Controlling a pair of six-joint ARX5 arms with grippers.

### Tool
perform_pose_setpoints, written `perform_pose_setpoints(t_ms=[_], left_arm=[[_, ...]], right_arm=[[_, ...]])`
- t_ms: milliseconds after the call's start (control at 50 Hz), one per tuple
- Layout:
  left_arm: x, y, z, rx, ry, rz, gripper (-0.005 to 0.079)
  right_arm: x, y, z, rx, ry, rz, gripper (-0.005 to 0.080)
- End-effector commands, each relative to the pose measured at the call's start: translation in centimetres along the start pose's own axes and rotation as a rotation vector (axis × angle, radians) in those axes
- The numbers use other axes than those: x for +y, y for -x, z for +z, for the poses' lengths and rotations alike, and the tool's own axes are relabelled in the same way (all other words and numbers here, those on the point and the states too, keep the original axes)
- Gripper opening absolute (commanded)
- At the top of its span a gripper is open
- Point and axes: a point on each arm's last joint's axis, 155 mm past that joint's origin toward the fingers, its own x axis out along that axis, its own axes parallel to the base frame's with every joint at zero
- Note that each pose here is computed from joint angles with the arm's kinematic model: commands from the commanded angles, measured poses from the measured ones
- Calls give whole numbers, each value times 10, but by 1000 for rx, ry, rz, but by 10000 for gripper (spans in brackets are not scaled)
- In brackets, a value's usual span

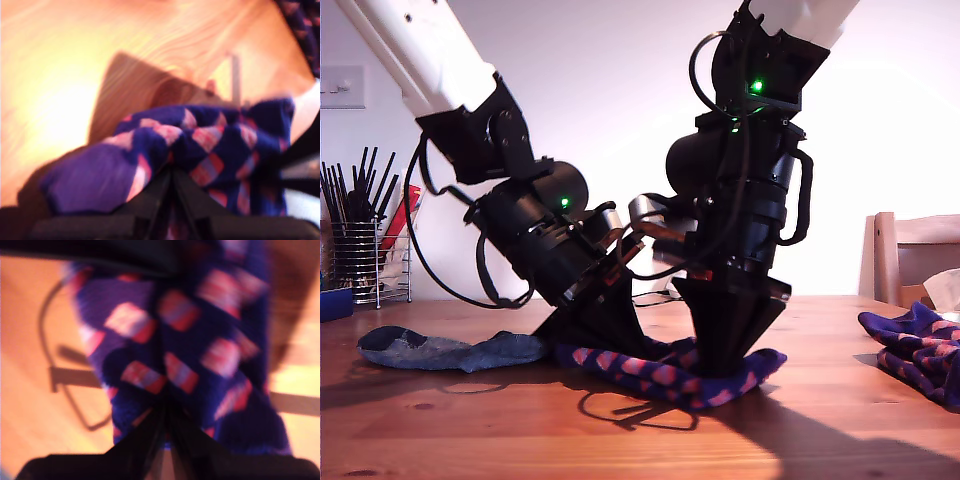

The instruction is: Fold the socks in front of you. After folding them, place them to the right side.

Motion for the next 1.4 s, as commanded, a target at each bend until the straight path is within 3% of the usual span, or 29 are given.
perform_pose_setpoints(t_ms=[0,360,540,780,880,1000,1100,1380], left_arm=[[33,-17,-41,111,92,73,-24],[24,-18,-61,188,136,63,-24],[12,-23,-63,201,134,45,-24],[1,-29,-59,188,148,34,-24],[1,-30,-58,183,172,34,-24],[1,-30,-58,182,183,34,-24],[0,-31,-56,176,195,34,-24],[-11,-36,-54,172,194,16,-24]], right_arm=[[-14,-1,-10,20,-59,-29,-13],[-51,5,9,-80,-189,-137,-13],[-42,7,13,-102,-233,-70,-13],[-30,43,29,-207,-287,30,-11],[-34,54,28,-225,-330,28,61],[-37,56,21,-206,-393,33,246],[-36,55,16,-186,-424,39,343],[-26,51,11,-154,-446,87,411]])
